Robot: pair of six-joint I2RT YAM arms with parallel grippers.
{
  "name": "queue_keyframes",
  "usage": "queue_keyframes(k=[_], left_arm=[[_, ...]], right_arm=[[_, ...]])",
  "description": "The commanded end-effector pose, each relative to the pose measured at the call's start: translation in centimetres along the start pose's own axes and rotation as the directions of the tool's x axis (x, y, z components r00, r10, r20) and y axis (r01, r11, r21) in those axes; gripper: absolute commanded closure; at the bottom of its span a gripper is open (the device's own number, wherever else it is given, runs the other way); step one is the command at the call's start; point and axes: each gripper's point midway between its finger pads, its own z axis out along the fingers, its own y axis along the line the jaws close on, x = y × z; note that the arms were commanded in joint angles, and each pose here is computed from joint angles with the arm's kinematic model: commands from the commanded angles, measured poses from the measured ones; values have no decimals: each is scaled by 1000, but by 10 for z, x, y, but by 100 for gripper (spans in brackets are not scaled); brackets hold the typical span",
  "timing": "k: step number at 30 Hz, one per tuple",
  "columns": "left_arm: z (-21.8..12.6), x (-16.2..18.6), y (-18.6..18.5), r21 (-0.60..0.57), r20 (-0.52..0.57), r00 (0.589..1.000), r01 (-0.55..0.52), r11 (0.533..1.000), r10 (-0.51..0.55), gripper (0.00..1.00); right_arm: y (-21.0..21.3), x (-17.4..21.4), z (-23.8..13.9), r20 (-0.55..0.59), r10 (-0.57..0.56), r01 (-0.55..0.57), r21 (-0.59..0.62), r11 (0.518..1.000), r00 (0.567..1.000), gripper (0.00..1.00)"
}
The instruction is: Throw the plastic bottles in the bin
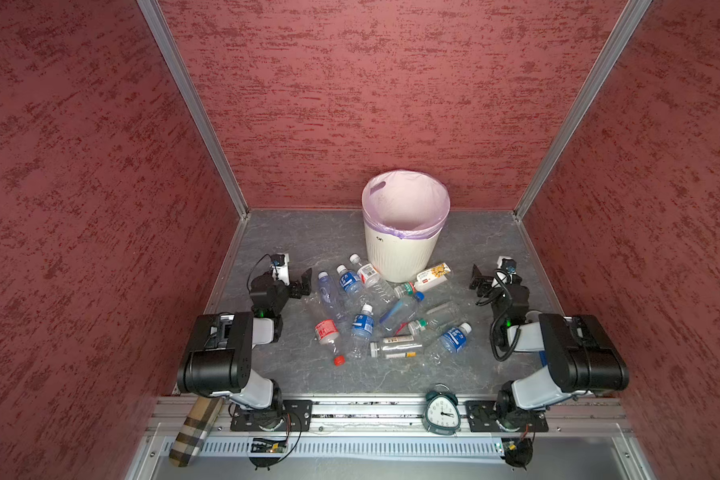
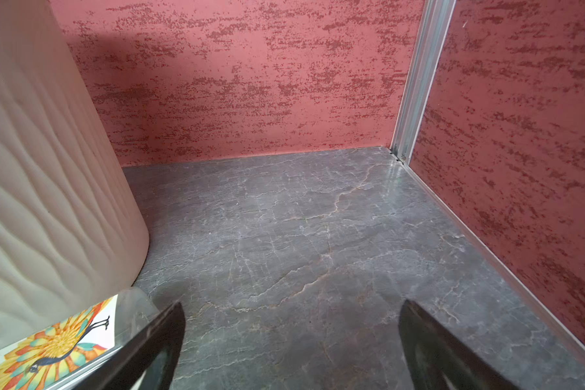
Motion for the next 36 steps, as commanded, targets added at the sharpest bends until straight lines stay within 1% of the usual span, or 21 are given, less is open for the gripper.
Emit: queue_keyframes(k=[1,34,36], left_arm=[[3,-8,3,-16,26,1000,0,1000,1,1],[3,-9,5,-22,24,1000,11,1000,-11,1],[3,-8,8,-40,25,1000,16,999,-15,0]], right_arm=[[-4,-6,3,24,13,-14,26,1000,1000,1],[-4,-6,3,19,12,-13,23,1000,1000,1],[-4,-6,3,22,13,-14,22,1000,1000,1]])
